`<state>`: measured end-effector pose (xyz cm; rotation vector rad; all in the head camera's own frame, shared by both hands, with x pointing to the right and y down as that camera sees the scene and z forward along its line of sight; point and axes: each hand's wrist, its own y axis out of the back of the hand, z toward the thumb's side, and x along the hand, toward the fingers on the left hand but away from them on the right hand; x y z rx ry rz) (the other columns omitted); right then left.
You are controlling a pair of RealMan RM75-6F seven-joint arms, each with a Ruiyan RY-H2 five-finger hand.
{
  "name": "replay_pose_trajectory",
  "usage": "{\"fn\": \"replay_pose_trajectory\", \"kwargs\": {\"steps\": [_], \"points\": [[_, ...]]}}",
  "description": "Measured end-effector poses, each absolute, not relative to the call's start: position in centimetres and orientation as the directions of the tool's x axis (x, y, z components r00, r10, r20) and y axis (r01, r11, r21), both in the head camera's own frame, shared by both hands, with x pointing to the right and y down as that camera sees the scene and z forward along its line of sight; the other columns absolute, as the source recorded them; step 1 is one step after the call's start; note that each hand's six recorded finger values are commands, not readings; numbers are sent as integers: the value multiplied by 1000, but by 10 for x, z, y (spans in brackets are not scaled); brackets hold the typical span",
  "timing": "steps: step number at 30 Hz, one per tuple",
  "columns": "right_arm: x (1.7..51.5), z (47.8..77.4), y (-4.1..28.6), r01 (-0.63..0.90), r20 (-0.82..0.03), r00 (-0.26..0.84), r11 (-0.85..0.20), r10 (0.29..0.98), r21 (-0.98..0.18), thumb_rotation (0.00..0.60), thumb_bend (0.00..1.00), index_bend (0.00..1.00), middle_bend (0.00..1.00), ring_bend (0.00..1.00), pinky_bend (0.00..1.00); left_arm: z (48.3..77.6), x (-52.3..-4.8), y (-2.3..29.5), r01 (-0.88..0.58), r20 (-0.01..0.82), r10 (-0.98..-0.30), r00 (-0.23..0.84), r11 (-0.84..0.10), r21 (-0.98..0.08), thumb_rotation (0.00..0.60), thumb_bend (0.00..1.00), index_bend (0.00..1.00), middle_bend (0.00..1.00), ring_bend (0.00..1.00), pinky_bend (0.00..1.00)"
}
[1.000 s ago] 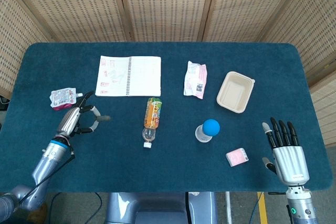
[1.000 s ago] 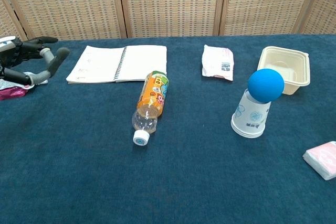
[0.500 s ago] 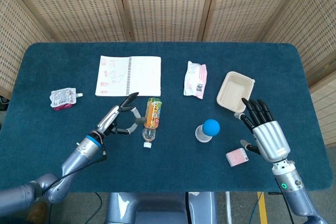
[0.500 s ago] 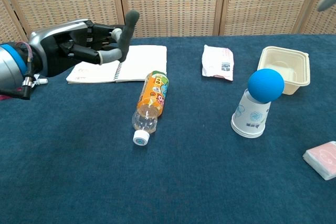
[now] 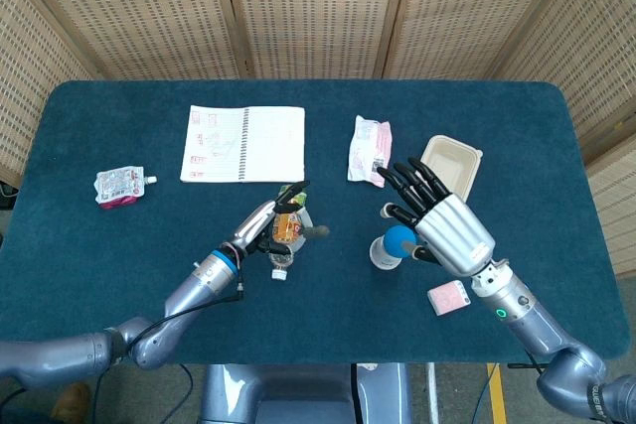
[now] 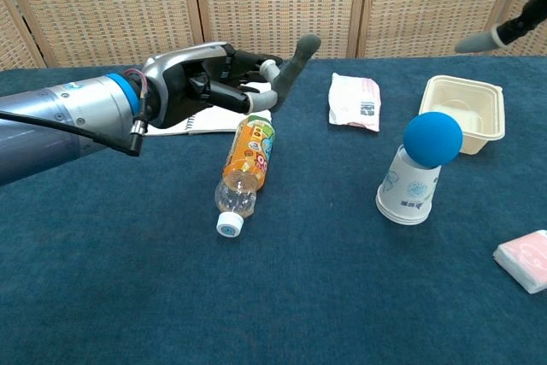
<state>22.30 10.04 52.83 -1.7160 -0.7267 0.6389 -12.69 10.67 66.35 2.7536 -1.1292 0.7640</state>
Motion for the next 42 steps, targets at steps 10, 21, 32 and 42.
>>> {"fn": "replay_pose_trajectory", "kwargs": {"steps": [10,21,32,42], "points": [[199,533,90,85,-74,703,-187,708,-979,600,283,471,114,0,0,654,-93,101,-685,436,-647,626,-723,-89,600,476,821,0,0,0],[186,536,95,56,-86,723,-183,686,-981,600,320,492,120,0,0,650,-89,103,-677,431,-640,636,-731,-87,600,476,822,0,0,0],[172,536,97,32,-87,738,-163,669,-986,600,340,502,130,0,0,646,-85,105,-665,428,-637,641,-739,-104,600,476,822,0,0,0],[165,538,99,54,-82,736,-179,672,-982,600,359,512,135,0,0,649,-88,103,-662,440,-635,635,-741,-114,600,477,823,0,0,0]]}}
